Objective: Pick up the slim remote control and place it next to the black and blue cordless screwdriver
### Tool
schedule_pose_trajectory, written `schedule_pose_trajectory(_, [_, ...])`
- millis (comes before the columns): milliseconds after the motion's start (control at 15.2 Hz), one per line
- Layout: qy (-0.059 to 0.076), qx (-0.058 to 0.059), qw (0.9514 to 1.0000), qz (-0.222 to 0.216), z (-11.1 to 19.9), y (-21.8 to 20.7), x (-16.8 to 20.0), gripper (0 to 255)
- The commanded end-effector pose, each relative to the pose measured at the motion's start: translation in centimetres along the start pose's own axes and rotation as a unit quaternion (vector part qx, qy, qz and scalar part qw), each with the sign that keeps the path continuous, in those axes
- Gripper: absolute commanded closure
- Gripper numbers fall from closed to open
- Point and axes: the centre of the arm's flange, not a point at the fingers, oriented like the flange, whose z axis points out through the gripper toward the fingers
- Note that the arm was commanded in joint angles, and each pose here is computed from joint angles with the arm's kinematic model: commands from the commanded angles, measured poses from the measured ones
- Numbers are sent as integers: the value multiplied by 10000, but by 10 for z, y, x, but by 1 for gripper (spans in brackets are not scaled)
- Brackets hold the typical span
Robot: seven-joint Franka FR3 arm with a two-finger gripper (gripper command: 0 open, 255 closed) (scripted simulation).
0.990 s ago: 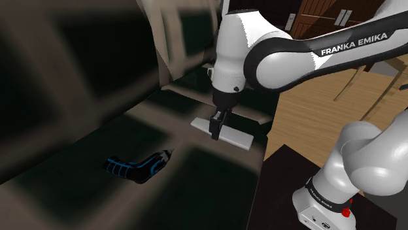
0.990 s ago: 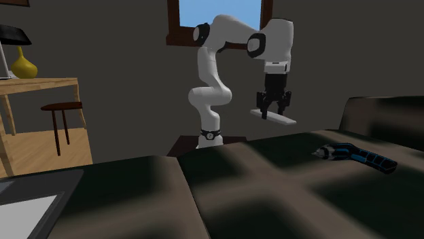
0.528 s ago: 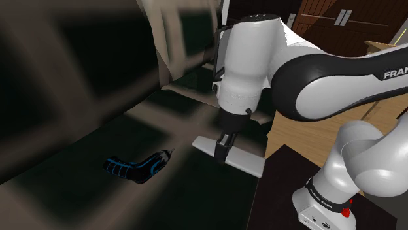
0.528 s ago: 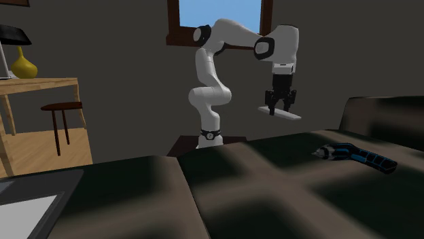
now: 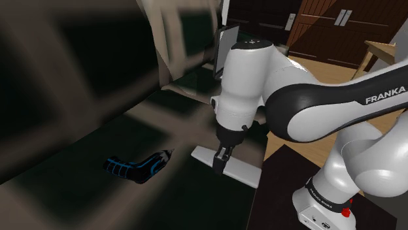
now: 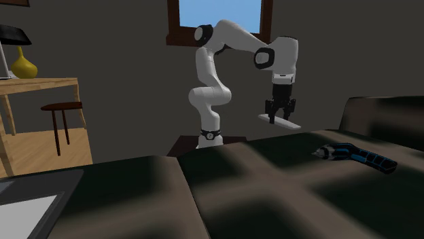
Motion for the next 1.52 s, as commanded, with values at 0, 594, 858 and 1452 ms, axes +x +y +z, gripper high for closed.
schedule_pose_trajectory(0, [5,2,10000,0,11,1,0,255])
schedule_pose_trajectory(594, [5,2,10000,0,58,1,1,255])
schedule_pose_trajectory(858, [5,2,10000,0,75,1,1,255])
schedule_pose_trajectory(1452, [5,2,10000,0,75,1,1,0])
